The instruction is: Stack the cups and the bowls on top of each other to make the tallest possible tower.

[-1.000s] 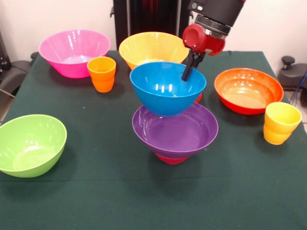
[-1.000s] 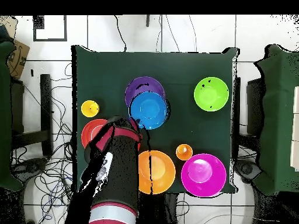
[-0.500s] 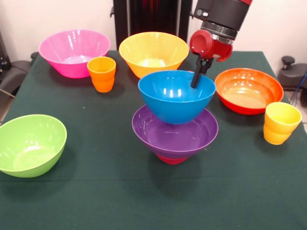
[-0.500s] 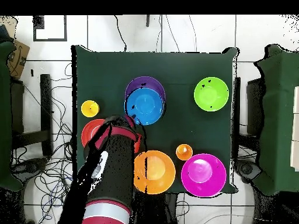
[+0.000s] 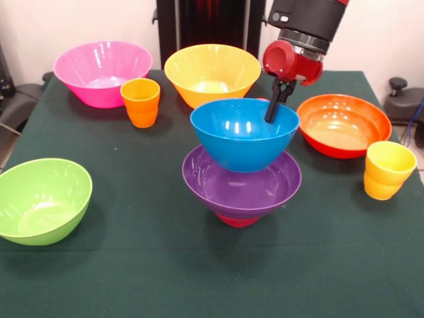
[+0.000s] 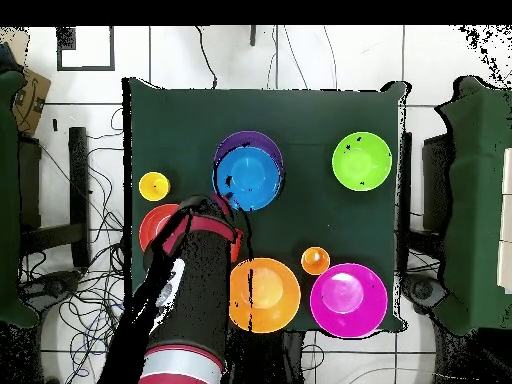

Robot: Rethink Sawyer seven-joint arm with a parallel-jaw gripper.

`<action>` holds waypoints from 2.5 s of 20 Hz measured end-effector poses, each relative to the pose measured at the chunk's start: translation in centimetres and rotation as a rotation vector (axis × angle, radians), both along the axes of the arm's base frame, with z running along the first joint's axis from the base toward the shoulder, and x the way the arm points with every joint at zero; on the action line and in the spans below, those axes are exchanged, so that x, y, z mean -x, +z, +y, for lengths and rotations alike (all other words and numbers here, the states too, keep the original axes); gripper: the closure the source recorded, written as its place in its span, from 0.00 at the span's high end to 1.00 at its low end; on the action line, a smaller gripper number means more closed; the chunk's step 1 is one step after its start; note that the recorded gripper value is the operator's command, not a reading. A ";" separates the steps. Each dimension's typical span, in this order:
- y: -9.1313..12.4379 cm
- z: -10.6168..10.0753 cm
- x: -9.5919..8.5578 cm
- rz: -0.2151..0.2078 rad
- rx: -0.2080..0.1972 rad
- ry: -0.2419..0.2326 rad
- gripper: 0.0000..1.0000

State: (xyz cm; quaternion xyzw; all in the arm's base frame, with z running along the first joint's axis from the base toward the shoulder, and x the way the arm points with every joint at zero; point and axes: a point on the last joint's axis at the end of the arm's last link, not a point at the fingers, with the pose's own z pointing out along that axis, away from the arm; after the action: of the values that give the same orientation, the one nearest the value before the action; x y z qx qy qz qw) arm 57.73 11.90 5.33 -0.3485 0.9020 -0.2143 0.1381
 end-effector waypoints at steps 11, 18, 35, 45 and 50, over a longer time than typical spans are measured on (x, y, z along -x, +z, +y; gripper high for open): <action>-0.5 0.1 -0.7 -0.004 -0.002 -0.003 0.00; -2.0 0.2 -1.0 0.006 0.007 0.005 0.00; -4.0 0.2 -1.1 0.020 0.037 0.019 0.00; -4.2 0.4 -1.1 0.018 0.061 0.033 0.00; -3.9 0.6 -1.5 0.007 0.064 0.032 0.00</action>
State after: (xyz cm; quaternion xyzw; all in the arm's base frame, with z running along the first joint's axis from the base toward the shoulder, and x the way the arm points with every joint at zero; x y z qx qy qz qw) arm 59.23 12.48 1.46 -0.3679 0.8895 -0.2394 0.1272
